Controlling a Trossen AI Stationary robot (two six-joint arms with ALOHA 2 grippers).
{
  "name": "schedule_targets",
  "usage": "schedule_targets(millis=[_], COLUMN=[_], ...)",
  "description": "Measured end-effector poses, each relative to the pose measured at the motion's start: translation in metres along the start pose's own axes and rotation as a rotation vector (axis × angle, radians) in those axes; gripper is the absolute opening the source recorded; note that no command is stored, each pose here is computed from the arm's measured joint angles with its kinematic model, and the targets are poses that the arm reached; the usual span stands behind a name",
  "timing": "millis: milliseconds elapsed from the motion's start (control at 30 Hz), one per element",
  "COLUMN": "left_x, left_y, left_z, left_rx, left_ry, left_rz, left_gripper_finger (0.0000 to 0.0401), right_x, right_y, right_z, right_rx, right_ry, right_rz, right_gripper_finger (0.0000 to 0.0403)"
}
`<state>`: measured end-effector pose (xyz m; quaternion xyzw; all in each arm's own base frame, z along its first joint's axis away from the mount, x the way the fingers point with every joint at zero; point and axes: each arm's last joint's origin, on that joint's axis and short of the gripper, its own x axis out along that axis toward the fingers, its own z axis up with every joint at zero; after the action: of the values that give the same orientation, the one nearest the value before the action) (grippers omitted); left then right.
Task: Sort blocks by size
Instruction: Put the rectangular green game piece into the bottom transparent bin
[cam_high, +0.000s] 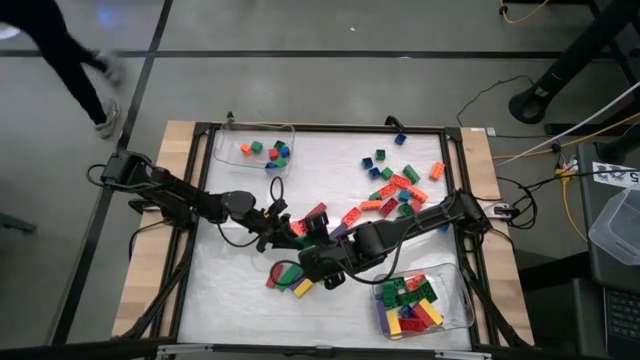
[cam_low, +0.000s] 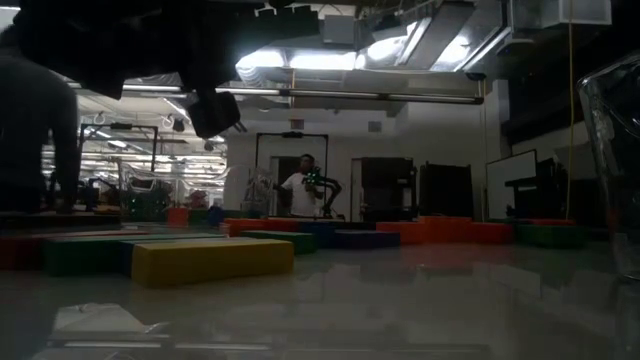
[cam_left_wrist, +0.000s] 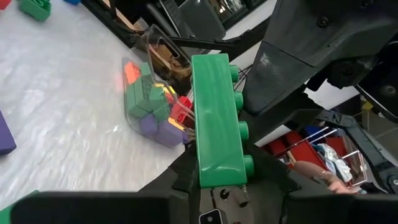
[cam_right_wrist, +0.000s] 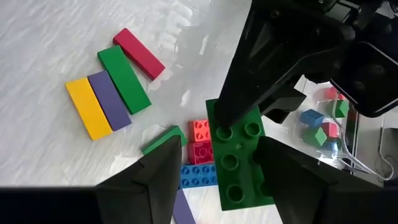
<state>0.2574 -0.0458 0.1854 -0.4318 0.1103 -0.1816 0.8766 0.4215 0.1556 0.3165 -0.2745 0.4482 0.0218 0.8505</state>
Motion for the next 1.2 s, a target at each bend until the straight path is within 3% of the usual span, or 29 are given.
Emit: schedule_targets(millis=[500, 967, 1200], left_x=[0.0, 0.002, 0.007], left_y=[0.001, -0.005, -0.014], left_z=[-0.001, -0.004, -0.006], left_rx=[-0.04, -0.049, -0.019], left_ry=[0.018, 0.016, 0.031], left_rz=[0.01, -0.027, -0.06], left_gripper_finger=[0.0086, 0.0087, 0.0088], right_x=[-0.006, -0.005, -0.005], right_y=[0.011, 0.012, 0.011], right_z=[0.002, 0.002, 0.002], right_rx=[-0.028, -0.016, -0.015], right_ry=[0.004, -0.005, 0.004], right_rz=[-0.075, -0.021, -0.06], right_gripper_finger=[0.0217, 0.0217, 0.0217])
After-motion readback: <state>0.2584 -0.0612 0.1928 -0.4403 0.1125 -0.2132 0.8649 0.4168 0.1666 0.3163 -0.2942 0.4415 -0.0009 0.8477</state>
